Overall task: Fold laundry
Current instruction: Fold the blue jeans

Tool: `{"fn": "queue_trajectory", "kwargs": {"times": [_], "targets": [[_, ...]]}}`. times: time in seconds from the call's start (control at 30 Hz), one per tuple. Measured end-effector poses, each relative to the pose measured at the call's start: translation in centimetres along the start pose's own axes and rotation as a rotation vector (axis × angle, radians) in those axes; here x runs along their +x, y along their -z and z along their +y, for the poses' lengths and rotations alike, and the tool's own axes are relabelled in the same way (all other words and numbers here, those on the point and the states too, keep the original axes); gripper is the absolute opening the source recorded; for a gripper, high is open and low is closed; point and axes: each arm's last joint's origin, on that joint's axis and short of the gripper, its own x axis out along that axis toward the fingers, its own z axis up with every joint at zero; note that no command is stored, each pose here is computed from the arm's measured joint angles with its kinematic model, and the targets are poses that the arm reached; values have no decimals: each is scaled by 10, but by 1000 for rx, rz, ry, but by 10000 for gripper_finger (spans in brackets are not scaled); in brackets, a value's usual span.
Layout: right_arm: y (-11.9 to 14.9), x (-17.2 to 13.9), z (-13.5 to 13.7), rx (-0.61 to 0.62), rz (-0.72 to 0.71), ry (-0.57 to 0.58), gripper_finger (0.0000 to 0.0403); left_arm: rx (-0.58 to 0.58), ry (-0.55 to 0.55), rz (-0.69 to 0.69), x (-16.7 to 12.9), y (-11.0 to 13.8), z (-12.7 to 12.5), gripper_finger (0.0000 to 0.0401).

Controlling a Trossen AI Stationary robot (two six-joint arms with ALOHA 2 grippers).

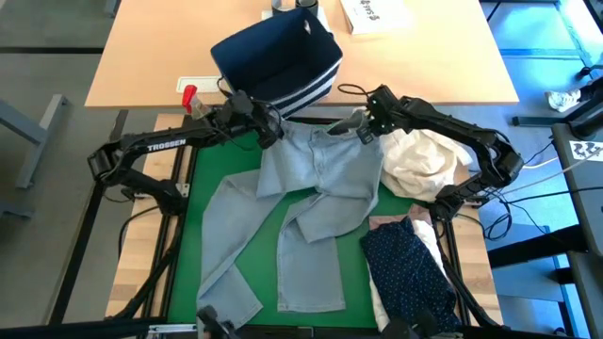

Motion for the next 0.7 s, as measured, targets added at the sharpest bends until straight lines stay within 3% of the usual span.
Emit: {"fn": "queue_trajectory", "kwargs": {"times": [0.17,0.43,0.7], "targets": [[-6,8,-1,63,-105,-13,21,58,-150,-4,8,3,31,16],[-16,25,3,149,-359,-28,21,-21,-303,-43,22,12,79,16],[-27,51,9,179,-448,-51,38,-40,-307,-1,44,27,94,30]]}}
